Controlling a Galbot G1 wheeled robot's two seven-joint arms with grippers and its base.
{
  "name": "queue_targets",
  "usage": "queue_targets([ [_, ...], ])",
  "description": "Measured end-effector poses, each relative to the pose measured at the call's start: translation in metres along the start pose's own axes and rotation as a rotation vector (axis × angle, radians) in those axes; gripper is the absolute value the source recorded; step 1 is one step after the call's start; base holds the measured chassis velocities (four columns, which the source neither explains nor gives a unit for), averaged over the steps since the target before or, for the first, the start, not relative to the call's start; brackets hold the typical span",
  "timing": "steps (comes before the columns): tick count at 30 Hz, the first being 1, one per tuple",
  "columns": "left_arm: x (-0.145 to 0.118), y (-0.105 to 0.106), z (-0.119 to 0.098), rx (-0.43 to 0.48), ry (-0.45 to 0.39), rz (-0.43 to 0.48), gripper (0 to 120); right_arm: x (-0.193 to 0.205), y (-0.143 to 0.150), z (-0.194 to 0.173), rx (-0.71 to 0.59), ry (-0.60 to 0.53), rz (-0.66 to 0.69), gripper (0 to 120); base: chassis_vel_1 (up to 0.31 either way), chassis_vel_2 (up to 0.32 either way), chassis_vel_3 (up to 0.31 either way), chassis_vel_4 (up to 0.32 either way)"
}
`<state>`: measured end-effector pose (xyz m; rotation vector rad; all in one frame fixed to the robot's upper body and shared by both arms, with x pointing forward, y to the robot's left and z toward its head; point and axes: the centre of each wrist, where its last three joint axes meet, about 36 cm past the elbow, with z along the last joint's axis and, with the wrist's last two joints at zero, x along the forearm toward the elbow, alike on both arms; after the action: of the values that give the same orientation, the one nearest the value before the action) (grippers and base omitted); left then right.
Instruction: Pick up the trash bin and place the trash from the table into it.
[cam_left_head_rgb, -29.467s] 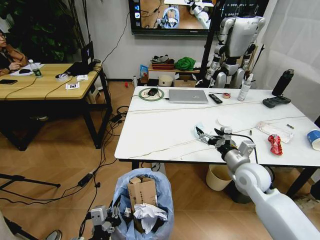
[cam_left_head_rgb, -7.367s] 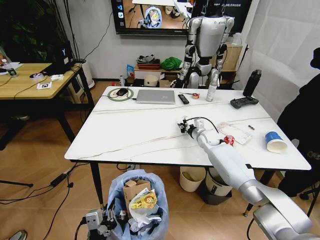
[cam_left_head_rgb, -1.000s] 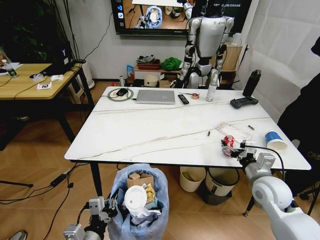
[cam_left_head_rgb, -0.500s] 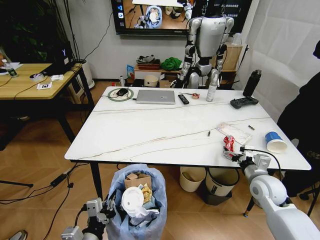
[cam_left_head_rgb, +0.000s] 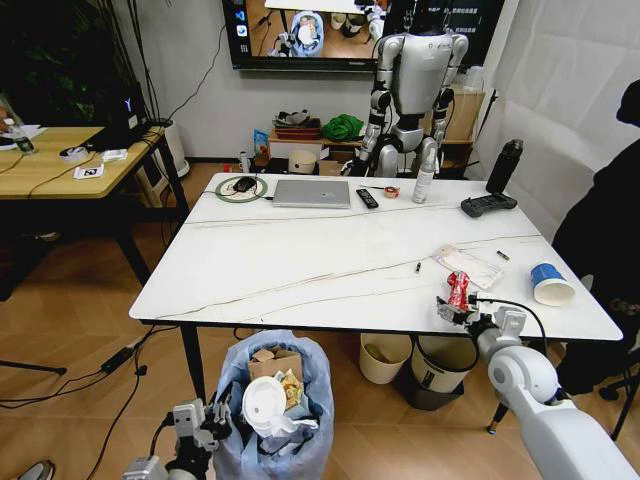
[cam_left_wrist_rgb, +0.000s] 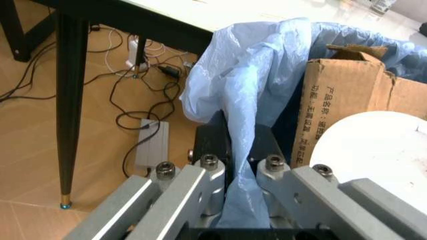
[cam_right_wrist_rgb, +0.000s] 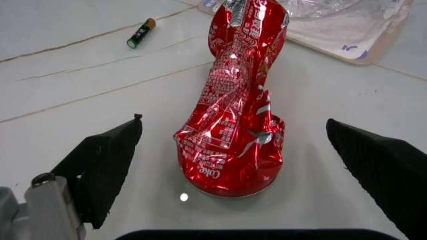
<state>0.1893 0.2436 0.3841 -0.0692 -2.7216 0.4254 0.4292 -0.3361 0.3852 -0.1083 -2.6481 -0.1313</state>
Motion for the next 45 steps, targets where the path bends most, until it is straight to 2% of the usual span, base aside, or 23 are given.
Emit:
queue_targets([
  [3, 0.000, 0.000, 0.001, 0.001, 0.000, 0.000, 1, -0.002, -0.002, -0.001, 0.002, 0.000, 0.000, 99, 0.000, 0.000, 0.000, 0.000],
  [6, -0.001, 0.000, 0.002, 0.003, 0.003, -0.002, 1, -0.003, -0.004, 0.000, 0.004, 0.003, -0.005, 90, 0.000, 0.000, 0.000, 0.000],
  [8, -0.001, 0.000, 0.002, 0.003, 0.003, -0.003, 1, -0.003, -0.004, 0.001, 0.005, 0.004, -0.006, 88, 0.000, 0.000, 0.000, 0.000],
  [11, -0.001, 0.000, 0.002, 0.003, 0.003, -0.003, 1, -0.002, -0.003, 0.005, 0.007, 0.010, -0.010, 71, 0.000, 0.000, 0.000, 0.000],
  [14, -0.002, 0.000, 0.002, 0.004, 0.003, -0.004, 1, -0.002, -0.002, 0.006, 0.008, 0.012, -0.011, 67, 0.000, 0.000, 0.000, 0.000],
  [17, -0.002, 0.000, 0.002, 0.004, 0.003, -0.004, 1, -0.002, -0.001, 0.006, 0.008, 0.012, -0.013, 51, 0.000, 0.000, 0.000, 0.000],
  [19, -0.002, 0.000, 0.002, 0.004, 0.003, -0.003, 1, -0.002, -0.001, 0.006, 0.009, 0.011, -0.013, 46, 0.000, 0.000, 0.000, 0.000],
  [33, -0.004, -0.001, 0.005, 0.009, 0.008, -0.002, 1, 0.002, -0.002, 0.000, 0.005, -0.013, -0.044, 45, 0.000, 0.000, 0.000, 0.000],
  [45, -0.004, 0.000, 0.007, 0.016, 0.023, 0.000, 1, 0.034, 0.015, -0.015, 0.010, -0.120, -0.215, 45, 0.000, 0.000, 0.000, 0.000],
])
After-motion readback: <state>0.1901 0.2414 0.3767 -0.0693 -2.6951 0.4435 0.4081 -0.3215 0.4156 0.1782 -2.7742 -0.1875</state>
